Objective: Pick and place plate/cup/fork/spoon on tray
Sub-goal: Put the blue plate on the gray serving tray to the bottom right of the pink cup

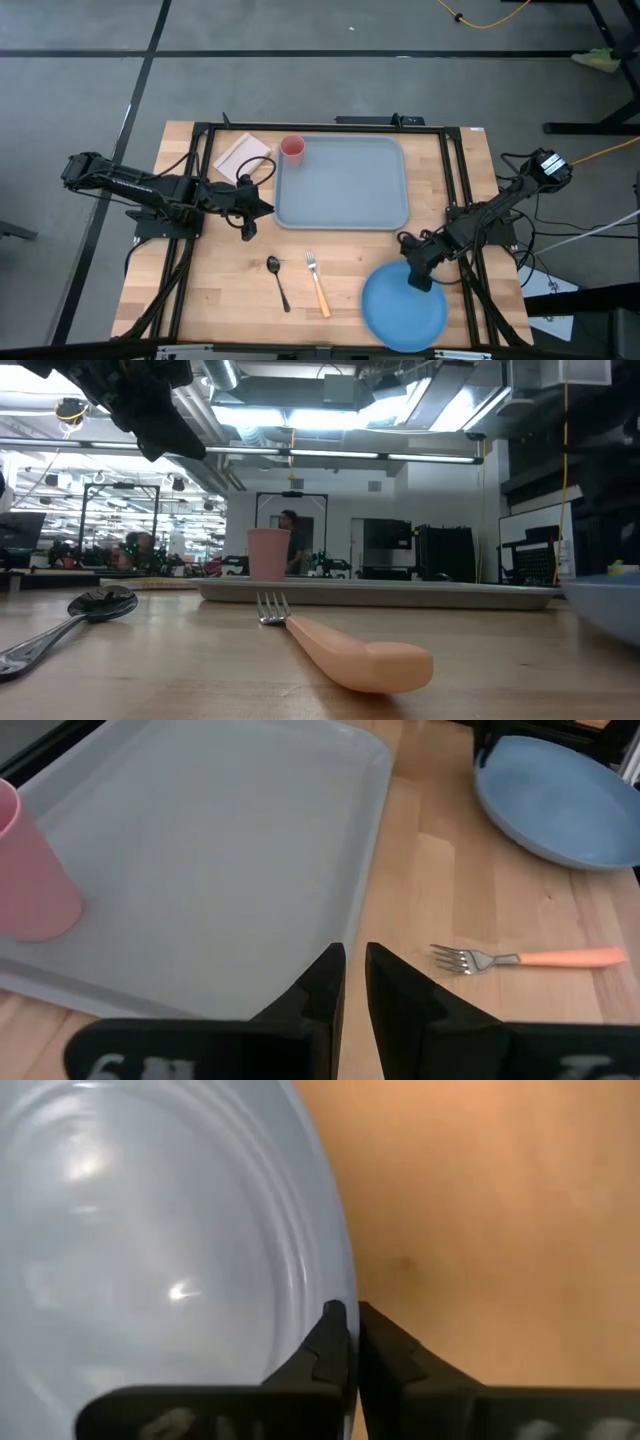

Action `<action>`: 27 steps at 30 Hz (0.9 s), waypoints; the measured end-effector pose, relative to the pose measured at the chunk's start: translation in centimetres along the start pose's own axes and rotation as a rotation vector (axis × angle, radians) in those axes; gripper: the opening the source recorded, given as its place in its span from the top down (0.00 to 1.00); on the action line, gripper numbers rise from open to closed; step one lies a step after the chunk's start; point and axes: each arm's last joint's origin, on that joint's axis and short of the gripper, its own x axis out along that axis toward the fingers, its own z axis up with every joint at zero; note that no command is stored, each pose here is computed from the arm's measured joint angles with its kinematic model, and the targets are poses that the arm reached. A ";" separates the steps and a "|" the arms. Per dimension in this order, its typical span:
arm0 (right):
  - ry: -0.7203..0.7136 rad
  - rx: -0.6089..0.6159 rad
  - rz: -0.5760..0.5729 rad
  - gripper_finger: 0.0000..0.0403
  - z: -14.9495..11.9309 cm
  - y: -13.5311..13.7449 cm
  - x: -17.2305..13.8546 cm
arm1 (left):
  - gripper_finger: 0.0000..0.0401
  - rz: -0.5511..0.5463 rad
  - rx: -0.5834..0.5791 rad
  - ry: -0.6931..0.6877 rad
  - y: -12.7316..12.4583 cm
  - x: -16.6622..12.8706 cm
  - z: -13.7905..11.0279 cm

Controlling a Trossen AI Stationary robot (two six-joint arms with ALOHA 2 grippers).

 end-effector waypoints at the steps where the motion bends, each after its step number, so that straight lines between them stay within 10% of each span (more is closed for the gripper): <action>1: -0.009 -0.005 0.016 0.98 0.2 0.4 -0.3 | 0.91 0.000 0.000 -0.001 0.0 0.0 0.0; 7: -0.251 -0.121 0.023 0.98 2.9 3.5 -3.6 | 0.91 0.018 0.000 -0.008 0.1 0.0 0.0; 15: -0.629 -0.294 -0.348 0.98 8.0 4.4 -10.9 | 0.91 0.019 0.000 -0.008 0.1 0.0 0.0; 27: -0.689 0.092 -0.674 0.98 15.2 -4.8 -18.2 | 0.91 0.019 -0.006 -0.007 0.1 0.0 0.0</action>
